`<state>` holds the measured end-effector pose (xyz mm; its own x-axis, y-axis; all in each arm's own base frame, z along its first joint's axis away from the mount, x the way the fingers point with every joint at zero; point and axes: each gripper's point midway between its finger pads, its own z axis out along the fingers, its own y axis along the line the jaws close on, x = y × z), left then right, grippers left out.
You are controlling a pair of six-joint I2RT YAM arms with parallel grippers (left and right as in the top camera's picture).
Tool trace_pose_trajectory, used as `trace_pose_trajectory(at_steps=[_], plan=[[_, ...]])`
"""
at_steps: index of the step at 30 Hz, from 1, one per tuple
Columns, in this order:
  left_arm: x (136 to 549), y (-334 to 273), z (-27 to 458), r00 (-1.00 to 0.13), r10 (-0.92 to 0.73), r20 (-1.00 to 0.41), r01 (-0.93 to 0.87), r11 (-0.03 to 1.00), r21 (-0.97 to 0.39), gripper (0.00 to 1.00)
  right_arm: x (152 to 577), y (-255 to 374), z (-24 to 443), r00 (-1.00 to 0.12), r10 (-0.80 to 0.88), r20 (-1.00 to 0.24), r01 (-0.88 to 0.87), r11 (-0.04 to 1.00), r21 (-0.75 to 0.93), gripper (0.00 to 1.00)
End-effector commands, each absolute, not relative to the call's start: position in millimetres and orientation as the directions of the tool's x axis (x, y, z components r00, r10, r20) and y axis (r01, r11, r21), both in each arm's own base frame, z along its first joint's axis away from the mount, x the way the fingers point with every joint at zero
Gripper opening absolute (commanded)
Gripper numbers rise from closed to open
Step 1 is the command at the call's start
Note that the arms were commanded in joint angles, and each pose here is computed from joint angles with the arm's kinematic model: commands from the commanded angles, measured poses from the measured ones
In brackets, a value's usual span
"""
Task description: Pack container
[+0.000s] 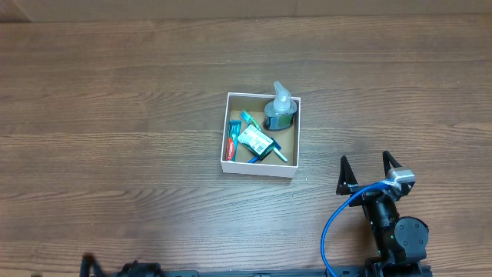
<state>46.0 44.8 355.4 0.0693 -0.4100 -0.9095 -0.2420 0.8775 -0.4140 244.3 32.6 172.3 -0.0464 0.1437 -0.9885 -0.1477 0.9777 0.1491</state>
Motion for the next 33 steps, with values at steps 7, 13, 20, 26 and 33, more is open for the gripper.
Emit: trace_pose_trajectory(at_steps=[7, 13, 20, 26, 33], plan=[[166, -10, 303, -0.03, -0.37, -0.928, 0.049, 0.927, -0.371, 1.0, 244, 32, 171, -0.042, 0.141, -0.989, -0.15, 0.978, 0.146, 1.0], [210, -44, 265, 0.054, -0.061, -0.997, 0.257, 0.965, -0.045, 1.0, 244, 32, 171, -0.042, 0.141, -0.989, -0.15, 0.978, 0.146, 1.0], [234, -46, 207, 0.029, -0.04, -0.999, 0.265, 0.964, -0.031, 1.0, 244, 32, 171, -0.042, 0.141, -0.989, -0.15, 0.978, 0.146, 1.0], [243, -33, 160, -0.081, -0.115, -0.99, 0.179, 0.976, -0.127, 1.0, 244, 32, 171, -0.042, 0.141, -0.989, -0.15, 0.978, 0.146, 1.0], [246, -5, 156, -0.078, -0.171, -0.982, 0.009, 0.985, -0.172, 1.0, 244, 32, 171, -0.042, 0.141, -0.989, -0.15, 0.978, 0.146, 1.0]])
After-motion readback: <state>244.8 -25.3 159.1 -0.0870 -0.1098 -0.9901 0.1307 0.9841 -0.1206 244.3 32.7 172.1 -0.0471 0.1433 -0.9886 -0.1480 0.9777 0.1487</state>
